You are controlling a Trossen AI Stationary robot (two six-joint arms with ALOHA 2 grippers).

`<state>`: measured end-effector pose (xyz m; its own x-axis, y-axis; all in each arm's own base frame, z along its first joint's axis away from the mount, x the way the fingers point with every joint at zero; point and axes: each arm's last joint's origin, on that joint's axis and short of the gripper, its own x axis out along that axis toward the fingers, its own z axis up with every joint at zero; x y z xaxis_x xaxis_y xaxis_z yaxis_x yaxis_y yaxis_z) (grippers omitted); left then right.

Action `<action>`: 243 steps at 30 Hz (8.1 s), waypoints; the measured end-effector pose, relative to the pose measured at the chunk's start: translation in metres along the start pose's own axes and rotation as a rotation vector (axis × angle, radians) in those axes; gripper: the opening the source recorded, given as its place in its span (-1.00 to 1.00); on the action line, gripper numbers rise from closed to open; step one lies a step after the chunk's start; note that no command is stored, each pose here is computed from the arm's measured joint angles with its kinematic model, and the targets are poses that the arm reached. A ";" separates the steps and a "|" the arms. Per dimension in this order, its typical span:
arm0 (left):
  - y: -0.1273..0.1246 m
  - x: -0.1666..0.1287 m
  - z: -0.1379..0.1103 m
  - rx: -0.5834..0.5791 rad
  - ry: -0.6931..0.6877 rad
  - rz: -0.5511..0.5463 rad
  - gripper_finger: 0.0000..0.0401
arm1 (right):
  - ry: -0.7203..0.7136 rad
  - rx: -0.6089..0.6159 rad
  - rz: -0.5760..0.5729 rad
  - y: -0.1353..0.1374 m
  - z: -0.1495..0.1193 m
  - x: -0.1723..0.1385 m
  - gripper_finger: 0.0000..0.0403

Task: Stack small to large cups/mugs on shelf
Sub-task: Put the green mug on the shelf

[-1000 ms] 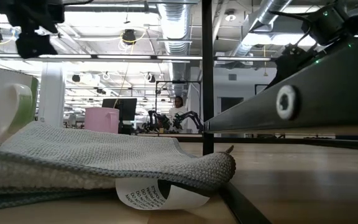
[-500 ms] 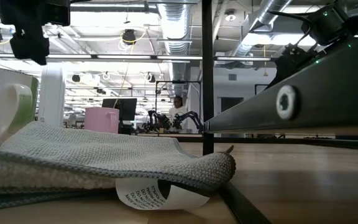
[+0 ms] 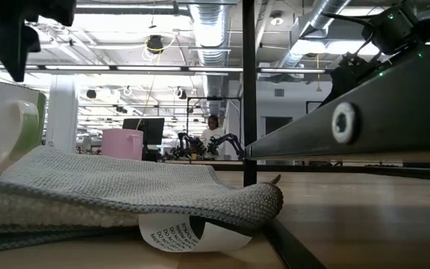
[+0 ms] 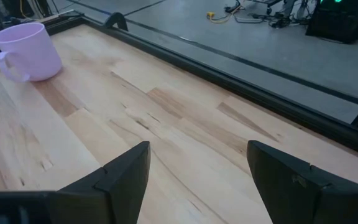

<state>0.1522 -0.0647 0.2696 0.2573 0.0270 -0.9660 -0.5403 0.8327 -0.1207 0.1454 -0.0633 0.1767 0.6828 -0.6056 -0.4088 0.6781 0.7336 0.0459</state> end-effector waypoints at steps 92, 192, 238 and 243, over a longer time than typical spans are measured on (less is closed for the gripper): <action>-0.037 0.060 0.002 -0.263 0.249 0.214 -0.73 | 0.028 -0.021 -0.005 -0.001 -0.003 0.000 0.45; -0.077 0.100 0.296 0.672 0.013 -0.165 -0.99 | 0.030 -0.046 0.060 0.010 -0.005 -0.003 0.45; -0.107 0.138 0.295 0.773 -0.094 -0.222 -0.99 | 0.051 -0.056 0.052 0.009 -0.007 -0.003 0.45; -0.107 0.139 0.294 0.772 -0.094 -0.218 -0.94 | 0.058 -0.058 0.050 0.009 -0.008 -0.003 0.45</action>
<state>0.4815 0.0128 0.2160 0.3777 -0.1623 -0.9116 0.2266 0.9708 -0.0790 0.1468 -0.0525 0.1717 0.6970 -0.5502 -0.4599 0.6255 0.7801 0.0149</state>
